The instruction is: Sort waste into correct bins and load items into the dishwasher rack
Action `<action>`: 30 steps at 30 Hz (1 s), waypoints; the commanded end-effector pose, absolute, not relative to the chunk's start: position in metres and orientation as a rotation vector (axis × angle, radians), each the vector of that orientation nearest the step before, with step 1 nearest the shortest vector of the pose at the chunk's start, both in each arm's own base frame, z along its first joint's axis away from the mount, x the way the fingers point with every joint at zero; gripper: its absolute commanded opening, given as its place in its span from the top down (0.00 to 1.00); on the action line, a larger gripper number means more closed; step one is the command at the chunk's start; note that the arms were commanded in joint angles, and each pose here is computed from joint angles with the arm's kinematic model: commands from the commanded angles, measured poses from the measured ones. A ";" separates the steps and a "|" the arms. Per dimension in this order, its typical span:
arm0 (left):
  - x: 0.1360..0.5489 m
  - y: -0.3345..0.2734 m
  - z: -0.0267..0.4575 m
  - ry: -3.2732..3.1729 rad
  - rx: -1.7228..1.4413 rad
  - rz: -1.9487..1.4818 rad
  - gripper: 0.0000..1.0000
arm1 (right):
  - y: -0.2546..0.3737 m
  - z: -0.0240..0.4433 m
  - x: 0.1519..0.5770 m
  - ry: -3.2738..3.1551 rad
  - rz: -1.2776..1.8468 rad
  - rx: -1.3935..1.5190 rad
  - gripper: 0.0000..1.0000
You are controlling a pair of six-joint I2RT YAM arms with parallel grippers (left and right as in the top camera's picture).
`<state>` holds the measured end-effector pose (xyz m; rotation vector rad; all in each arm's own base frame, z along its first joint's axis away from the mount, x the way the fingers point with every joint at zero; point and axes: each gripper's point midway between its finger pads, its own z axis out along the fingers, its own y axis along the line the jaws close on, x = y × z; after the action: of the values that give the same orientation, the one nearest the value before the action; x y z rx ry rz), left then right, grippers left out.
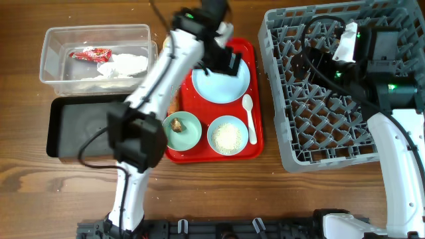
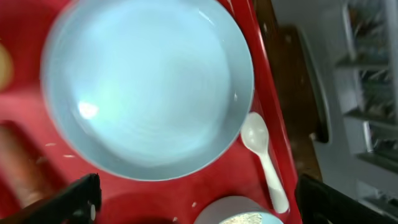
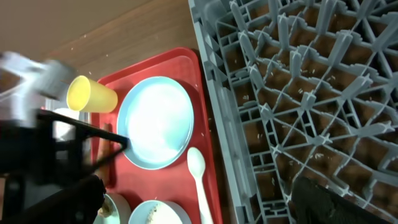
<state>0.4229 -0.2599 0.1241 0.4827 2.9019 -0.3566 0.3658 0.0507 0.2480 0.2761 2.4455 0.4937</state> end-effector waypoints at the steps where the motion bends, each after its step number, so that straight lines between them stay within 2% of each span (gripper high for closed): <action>1: 0.428 -0.257 0.101 2.884 0.524 -0.126 0.01 | 0.048 0.252 0.367 2.440 0.469 0.275 0.00; 6: 0.471 -0.233 0.110 2.781 0.394 -0.096 0.01 | 0.049 0.248 0.369 2.451 0.469 0.280 0.00; 12: 0.497 -0.180 0.114 2.775 0.239 -0.077 0.00 | 0.051 0.230 0.376 2.499 0.478 0.300 0.00; 16: 0.513 -0.169 0.119 2.710 0.279 -0.014 0.02 | 0.051 0.229 0.377 2.500 0.477 0.302 0.00; 19: 0.525 -0.165 0.118 2.670 0.292 0.029 0.08 | 0.051 0.229 0.377 2.501 0.477 0.301 0.00; 22: 0.528 -0.165 0.101 2.689 0.310 0.039 0.22 | 0.051 0.229 0.377 2.501 0.477 0.302 0.00; 25: 0.527 -0.164 0.077 2.730 0.332 0.057 0.26 | 0.051 0.229 0.377 2.501 0.477 0.302 0.00; 27: 0.528 -0.165 0.070 2.736 0.333 0.058 0.37 | 0.051 0.229 0.377 2.501 0.477 0.301 0.00; 28: 0.529 -0.166 0.067 2.736 0.333 0.057 0.48 | 0.051 0.229 0.377 2.500 0.477 0.301 0.00; 30: 0.529 -0.165 0.055 2.755 0.338 0.064 0.55 | 0.051 0.229 0.377 2.501 0.477 0.301 0.00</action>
<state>0.5262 -0.1726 0.0708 0.3428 2.7330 0.0345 0.3731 0.0508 0.2241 0.2986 2.5144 0.4910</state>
